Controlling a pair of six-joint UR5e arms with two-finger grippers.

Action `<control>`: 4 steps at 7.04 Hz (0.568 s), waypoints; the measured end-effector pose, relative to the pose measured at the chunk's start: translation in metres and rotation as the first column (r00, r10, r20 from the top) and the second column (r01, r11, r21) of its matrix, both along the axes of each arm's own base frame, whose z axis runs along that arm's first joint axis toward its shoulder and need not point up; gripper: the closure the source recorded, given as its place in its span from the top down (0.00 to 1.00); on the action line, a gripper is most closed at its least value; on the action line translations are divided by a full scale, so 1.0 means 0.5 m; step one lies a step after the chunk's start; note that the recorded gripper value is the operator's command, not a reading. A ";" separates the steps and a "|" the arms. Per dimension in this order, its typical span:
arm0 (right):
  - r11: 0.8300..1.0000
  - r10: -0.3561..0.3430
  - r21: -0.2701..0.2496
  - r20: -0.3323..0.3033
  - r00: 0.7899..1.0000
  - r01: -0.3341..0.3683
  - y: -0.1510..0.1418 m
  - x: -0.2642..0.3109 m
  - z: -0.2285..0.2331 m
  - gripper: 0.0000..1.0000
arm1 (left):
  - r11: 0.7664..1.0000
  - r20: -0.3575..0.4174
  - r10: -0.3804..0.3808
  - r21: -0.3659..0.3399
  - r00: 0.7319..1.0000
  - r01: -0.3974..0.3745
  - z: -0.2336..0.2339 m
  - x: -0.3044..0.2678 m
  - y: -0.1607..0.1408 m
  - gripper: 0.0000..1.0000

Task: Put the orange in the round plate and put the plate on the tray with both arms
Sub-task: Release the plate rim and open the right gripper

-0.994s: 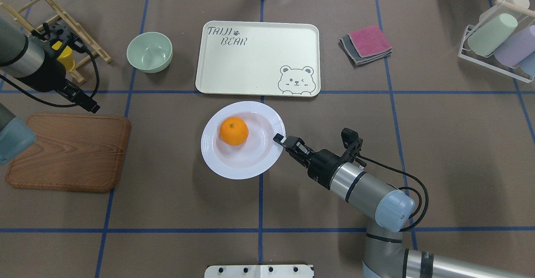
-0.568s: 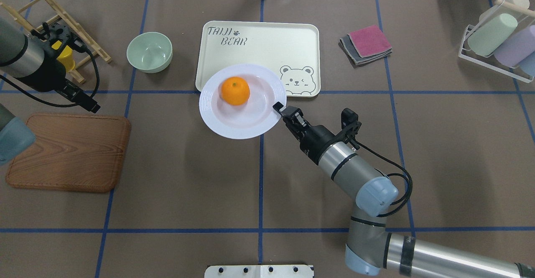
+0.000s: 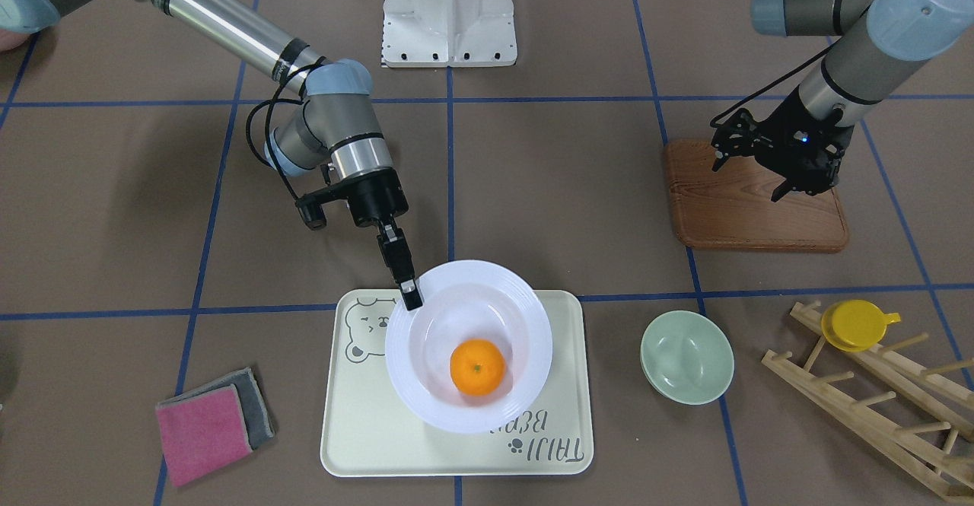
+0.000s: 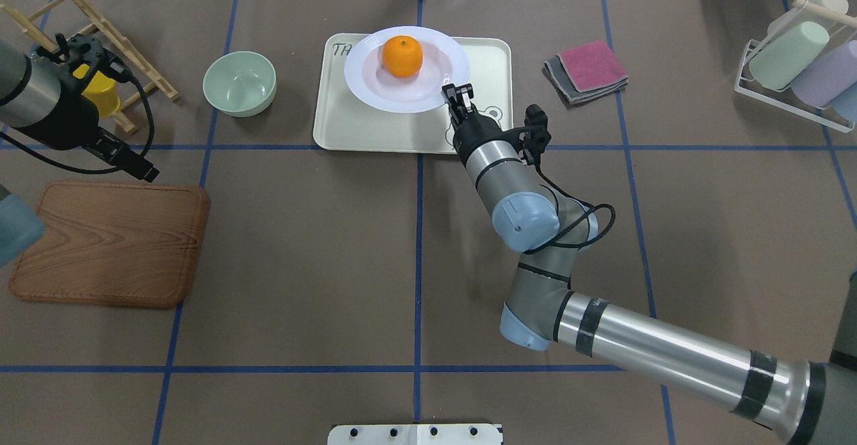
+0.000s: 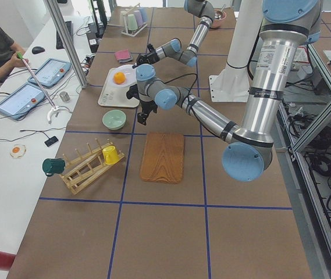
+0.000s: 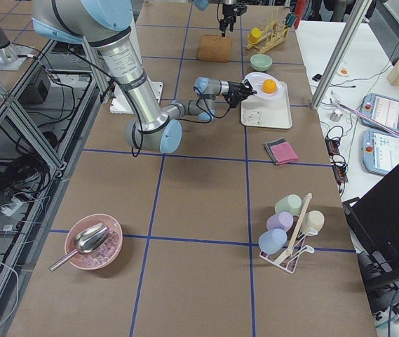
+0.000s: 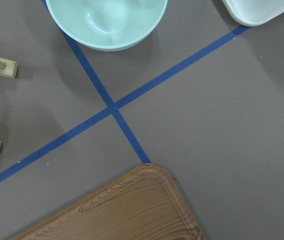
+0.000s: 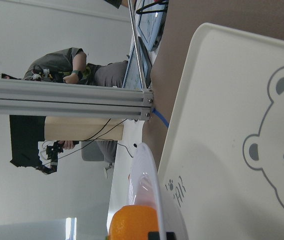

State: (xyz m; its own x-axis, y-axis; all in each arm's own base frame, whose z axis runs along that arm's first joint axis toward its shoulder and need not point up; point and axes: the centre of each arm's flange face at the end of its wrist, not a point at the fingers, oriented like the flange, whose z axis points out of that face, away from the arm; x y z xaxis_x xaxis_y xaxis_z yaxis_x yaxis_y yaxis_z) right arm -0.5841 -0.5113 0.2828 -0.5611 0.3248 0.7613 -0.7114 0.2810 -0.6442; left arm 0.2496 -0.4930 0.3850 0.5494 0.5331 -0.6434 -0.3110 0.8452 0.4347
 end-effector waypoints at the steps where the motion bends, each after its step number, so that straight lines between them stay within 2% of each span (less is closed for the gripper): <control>1: 0.999 0.017 -0.043 -0.015 1.000 -0.017 -0.032 -0.027 0.012 0.00 | 1.000 0.000 0.000 0.000 1.000 0.000 0.000 0.000 0.001 0.99; 2: 0.997 0.022 -0.071 -0.031 0.999 -0.024 -0.049 -0.049 0.029 0.33 | 1.000 0.000 0.000 0.000 1.000 0.000 -0.001 0.001 0.001 0.99; 3: 0.996 0.019 -0.086 -0.041 0.999 -0.023 -0.056 -0.062 0.039 0.40 | 1.000 -0.001 0.001 0.002 1.000 -0.001 -0.003 0.001 0.001 0.99; 4: 0.996 0.009 -0.090 -0.041 0.999 -0.013 -0.056 -0.067 0.040 0.78 | 1.000 -0.003 0.001 0.004 1.000 -0.001 -0.006 0.002 0.001 0.99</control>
State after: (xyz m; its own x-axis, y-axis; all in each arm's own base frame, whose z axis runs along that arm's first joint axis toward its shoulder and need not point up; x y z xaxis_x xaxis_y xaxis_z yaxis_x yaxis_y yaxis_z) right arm -0.6176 -0.5394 0.3028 -0.5341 0.3876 0.7514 -0.7402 0.2151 -0.6371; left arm 0.2505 -0.4928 0.3821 0.5472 0.5361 -0.6428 -0.3105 0.8432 0.4389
